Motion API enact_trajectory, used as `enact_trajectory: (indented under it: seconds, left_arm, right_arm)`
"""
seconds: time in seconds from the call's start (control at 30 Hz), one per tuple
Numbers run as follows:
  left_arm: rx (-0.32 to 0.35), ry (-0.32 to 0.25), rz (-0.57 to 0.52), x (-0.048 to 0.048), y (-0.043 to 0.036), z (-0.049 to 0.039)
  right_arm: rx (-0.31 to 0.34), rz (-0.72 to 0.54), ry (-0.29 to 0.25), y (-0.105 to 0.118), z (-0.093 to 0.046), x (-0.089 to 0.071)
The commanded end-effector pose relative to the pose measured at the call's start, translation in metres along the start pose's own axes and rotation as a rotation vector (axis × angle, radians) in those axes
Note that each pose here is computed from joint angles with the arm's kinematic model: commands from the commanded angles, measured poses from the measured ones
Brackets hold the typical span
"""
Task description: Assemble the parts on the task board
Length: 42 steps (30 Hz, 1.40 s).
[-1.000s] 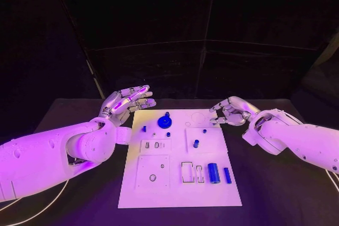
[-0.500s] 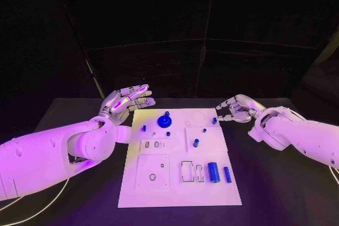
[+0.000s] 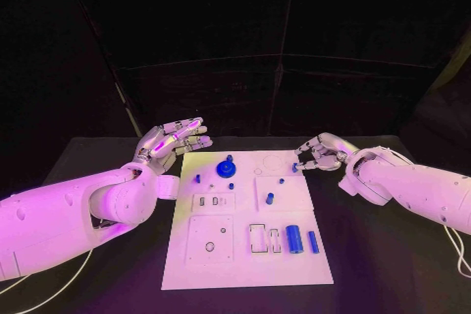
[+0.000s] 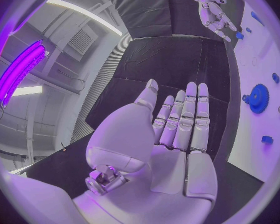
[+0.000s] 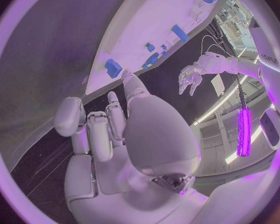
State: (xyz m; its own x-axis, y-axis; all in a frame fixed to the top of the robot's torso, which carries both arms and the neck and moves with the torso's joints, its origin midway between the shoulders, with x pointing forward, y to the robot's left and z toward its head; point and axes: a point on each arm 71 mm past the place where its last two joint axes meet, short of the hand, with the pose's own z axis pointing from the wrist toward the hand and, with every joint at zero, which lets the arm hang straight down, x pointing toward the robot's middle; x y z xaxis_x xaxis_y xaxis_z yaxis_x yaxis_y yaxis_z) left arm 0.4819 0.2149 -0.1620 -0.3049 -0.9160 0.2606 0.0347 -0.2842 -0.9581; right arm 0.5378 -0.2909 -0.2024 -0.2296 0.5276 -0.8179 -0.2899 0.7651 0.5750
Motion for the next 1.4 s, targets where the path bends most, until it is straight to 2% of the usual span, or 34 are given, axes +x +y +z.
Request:
enact_trajectory:
  seconds: [0.03,0.43,1.4]
  left_arm:
    - [0.015,0.018,0.002,0.0014,-0.0019,0.0005]
    - [0.015,0.018,0.005,0.0007,-0.0018,0.0008]
    - [0.014,0.014,0.008,-0.0008,-0.0018,0.0014]
  right_arm:
    - [0.000,-0.006,0.036,0.000,0.001,0.003]
    - [0.006,0.001,0.066,0.000,0.003,0.009]
    - [0.032,-0.009,0.088,-0.005,0.004,0.014]
